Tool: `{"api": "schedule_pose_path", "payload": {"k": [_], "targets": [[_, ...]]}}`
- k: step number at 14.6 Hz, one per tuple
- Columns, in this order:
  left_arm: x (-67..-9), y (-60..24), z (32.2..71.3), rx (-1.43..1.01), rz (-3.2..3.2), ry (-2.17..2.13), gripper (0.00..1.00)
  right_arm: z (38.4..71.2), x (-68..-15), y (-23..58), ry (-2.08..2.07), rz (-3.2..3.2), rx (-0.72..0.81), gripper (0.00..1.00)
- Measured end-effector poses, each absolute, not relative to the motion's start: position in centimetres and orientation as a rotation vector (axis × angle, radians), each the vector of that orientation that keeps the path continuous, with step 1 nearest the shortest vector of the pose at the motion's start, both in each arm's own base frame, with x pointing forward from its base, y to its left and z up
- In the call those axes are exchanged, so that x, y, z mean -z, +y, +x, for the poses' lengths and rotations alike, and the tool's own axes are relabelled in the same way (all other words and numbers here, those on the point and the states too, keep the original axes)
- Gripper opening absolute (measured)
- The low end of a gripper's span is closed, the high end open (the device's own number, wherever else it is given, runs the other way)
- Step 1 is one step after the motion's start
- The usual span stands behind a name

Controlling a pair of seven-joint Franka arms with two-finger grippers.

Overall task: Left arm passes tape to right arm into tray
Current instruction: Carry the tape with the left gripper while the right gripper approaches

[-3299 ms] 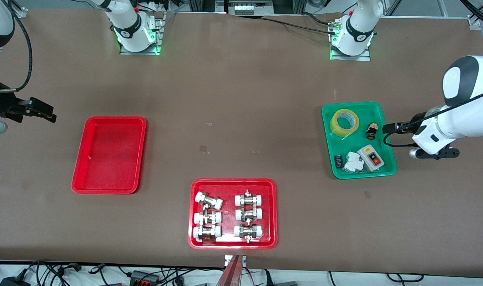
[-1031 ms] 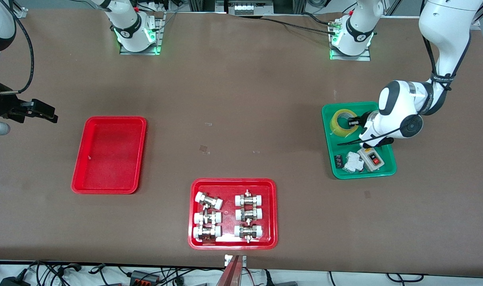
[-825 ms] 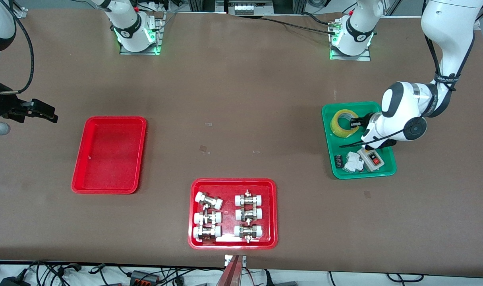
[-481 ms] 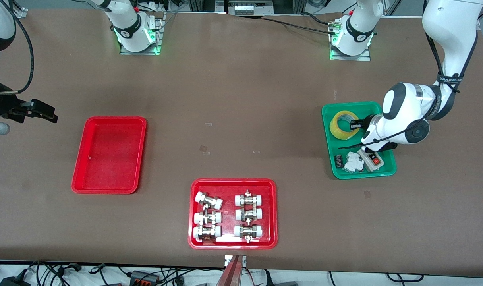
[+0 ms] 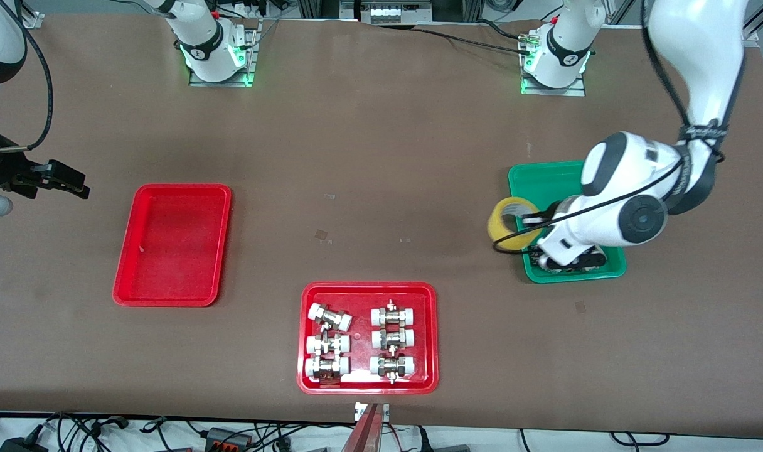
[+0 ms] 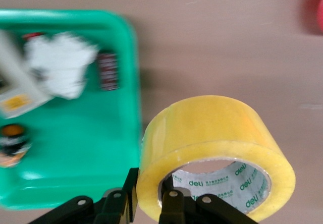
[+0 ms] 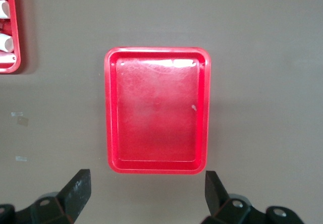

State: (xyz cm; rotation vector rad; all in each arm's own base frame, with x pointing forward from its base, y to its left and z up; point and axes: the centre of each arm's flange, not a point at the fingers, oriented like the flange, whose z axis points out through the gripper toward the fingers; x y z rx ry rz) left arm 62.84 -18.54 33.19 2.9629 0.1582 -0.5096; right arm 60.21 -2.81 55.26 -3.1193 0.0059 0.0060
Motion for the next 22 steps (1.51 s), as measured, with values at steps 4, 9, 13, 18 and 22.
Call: {"api": "schedule_pose_path", "payload": {"k": [4, 9, 13, 18, 22], "targets": [[-32.3, -24.3, 67.2, 0.338, 2.755, 0.206, 0.22, 60.4, -53.2, -1.4, 0.042, -2.967, -0.064, 1.0], [-31.4, -30.0, 69.3, 0.03, 2.563, 0.31, 0.22, 62.5, -46.2, 3.7, -0.057, -2.698, -0.186, 1.0], [-30.8, -33.6, 68.8, -0.042, 2.524, 0.295, 0.22, 63.7, -42.5, 12.4, -0.265, -2.53, -0.164, 1.0], [-31.7, -39.1, 66.5, -0.049, 2.517, 0.185, 0.22, 65.6, -39.1, 19.7, -0.53, -2.284, -0.034, 1.0], [-32.3, -42.2, 64.7, -0.081, 2.504, -0.038, 0.22, 67.0, -36.2, 22.6, -0.663, -2.117, 0.079, 1.0]]}}
